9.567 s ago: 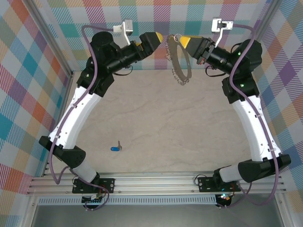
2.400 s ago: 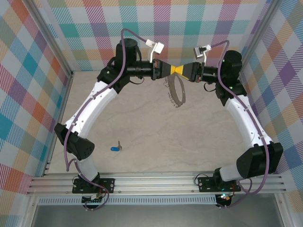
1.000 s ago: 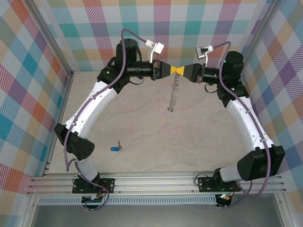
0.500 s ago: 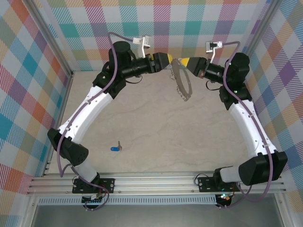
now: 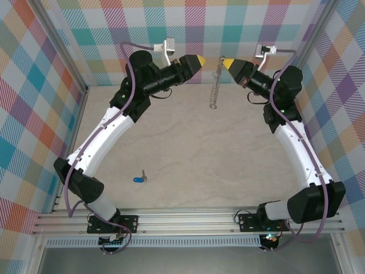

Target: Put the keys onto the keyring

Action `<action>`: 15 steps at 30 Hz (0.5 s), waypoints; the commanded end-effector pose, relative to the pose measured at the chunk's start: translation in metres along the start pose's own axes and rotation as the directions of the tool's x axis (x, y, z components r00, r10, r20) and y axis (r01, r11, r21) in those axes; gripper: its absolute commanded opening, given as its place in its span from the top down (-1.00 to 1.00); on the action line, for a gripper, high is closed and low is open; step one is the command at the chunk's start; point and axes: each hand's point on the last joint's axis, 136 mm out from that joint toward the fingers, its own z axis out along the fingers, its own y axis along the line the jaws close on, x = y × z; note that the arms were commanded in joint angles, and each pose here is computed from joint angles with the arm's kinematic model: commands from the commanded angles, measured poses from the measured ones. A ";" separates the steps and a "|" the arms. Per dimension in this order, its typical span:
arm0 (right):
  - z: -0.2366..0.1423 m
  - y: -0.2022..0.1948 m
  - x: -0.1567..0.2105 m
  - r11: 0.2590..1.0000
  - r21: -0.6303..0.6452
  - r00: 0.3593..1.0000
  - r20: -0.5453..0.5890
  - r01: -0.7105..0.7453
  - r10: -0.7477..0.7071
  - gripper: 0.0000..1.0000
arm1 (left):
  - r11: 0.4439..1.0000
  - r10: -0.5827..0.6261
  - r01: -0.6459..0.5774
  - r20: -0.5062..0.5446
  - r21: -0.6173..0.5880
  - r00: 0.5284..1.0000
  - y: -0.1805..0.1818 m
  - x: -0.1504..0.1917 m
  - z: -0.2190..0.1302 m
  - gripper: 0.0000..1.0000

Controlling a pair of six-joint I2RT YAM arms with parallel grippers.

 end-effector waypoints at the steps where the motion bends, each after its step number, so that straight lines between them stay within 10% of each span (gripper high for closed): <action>1: 0.001 0.011 -0.006 0.999 -0.037 0.999 0.044 0.020 -0.019 1.00 | 0.995 -0.010 0.012 -0.014 0.096 1.000 -0.014 0.002 0.011 0.03; 15: 0.012 0.003 0.010 0.998 -0.049 1.000 0.001 -0.025 0.025 1.00 | 0.994 -0.048 0.052 -0.036 0.101 0.998 -0.002 0.012 0.025 0.15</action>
